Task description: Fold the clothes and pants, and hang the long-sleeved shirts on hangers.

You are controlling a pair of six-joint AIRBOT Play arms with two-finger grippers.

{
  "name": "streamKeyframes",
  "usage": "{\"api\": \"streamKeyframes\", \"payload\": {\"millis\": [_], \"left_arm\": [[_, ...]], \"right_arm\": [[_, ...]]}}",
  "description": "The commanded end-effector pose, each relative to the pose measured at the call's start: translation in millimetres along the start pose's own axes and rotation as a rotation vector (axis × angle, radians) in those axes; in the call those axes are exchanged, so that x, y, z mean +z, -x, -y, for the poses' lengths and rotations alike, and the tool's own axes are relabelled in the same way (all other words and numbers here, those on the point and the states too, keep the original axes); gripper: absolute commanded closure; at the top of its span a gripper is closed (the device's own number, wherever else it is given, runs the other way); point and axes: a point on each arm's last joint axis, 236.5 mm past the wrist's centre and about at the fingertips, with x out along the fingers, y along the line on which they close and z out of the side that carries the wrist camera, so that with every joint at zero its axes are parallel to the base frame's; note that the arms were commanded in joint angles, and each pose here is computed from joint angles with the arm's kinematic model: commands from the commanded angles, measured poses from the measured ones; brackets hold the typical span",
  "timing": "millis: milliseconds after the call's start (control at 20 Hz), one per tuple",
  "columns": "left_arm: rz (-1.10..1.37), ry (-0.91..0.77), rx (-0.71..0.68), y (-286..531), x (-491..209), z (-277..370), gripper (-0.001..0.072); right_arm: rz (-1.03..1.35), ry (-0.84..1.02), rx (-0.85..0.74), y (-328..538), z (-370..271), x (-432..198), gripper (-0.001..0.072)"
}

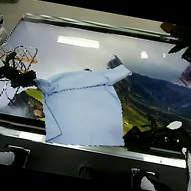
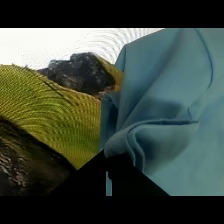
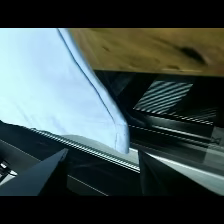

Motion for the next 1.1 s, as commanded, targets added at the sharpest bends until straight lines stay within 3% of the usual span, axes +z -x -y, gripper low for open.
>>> {"api": "streamKeyframes", "payload": {"millis": [0,150,200,250,400,500,550,700,850,1050], "left_arm": [[-0.013,0.001,0.001,0,-3,0,0.0692],[-0.013,0.001,0.001,0,-3,0,0.0692],[-0.013,0.001,0.001,0,-3,0,0.0692],[-0.013,0.001,0.001,0,-3,0,0.0692],[-0.013,0.001,0.002,0,-3,-1,0.0692],[-0.014,0.001,0.002,0,-3,-1,0.0692],[-0.014,0.001,0.002,0,-3,-1,0.0692],[-0.022,0.001,0.003,0,-5,-1,0.0692],[-0.047,0.0,0.006,0,-11,-2,0.0692],[-0.065,0.001,0.008,0,-15,-2,0.0692]], "right_arm": [[0.013,-0.019,0.06,-15,-3,-5,0.0235],[0.048,-0.041,0.07,-20,-2,1,0.0237],[0.058,-0.046,0.072,-21,-1,2,0.0268],[0.065,-0.047,0.074,-21,-1,4,0.0361],[0.071,-0.032,0.093,-21,-6,5,0.0452],[0.073,-0.015,0.109,-20,-10,6,0.0644],[0.076,0.003,0.131,-19,-15,6,0.0671],[0.1,-0.006,0.198,-15,-32,13,0.0673],[0.228,0.055,0.132,24,-43,56,0.0674],[0.776,-0.007,-0.129,192,-62,180,0.0673]]}}
